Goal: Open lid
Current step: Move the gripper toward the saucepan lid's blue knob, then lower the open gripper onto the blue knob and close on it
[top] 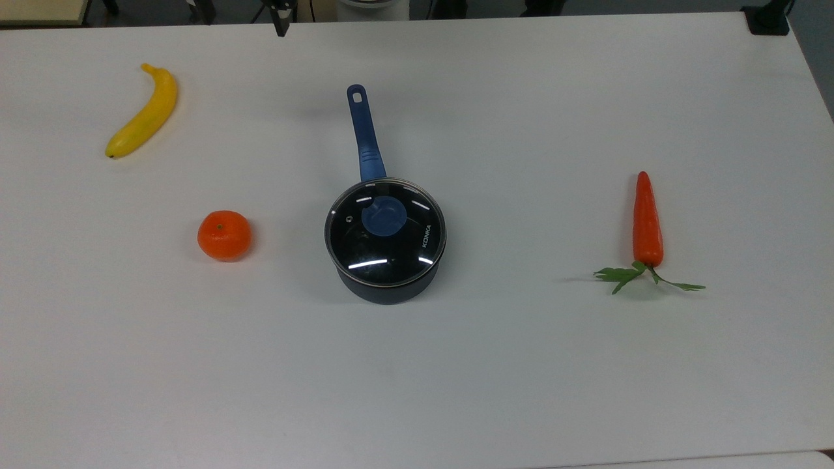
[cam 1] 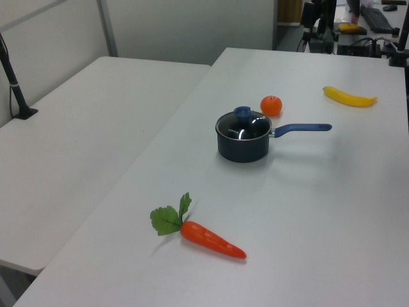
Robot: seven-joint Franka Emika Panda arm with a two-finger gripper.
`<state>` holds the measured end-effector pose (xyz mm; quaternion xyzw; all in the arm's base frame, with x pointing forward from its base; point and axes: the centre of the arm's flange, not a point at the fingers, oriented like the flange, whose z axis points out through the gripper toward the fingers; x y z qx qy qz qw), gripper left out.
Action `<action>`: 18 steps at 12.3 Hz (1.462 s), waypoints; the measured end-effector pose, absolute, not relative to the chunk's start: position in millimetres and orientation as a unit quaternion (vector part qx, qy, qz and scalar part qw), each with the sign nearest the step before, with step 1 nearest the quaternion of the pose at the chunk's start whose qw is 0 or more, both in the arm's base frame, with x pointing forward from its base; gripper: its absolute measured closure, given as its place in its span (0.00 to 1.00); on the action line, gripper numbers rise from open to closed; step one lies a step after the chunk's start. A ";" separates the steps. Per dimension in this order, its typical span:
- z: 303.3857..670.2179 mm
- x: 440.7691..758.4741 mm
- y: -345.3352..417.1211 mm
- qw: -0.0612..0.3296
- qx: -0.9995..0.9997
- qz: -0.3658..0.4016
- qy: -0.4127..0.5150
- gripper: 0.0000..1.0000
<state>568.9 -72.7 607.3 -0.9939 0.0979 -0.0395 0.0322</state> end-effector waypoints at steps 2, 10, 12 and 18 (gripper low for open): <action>611.2 566.7 -76.2 0.032 -0.993 -0.043 0.101 0.00; 615.6 566.4 -59.7 0.038 -0.994 -0.047 0.087 0.00; 613.6 568.9 -41.0 0.046 -0.995 -0.044 0.079 0.00; 545.7 633.8 16.0 0.062 -0.976 -0.082 0.194 0.00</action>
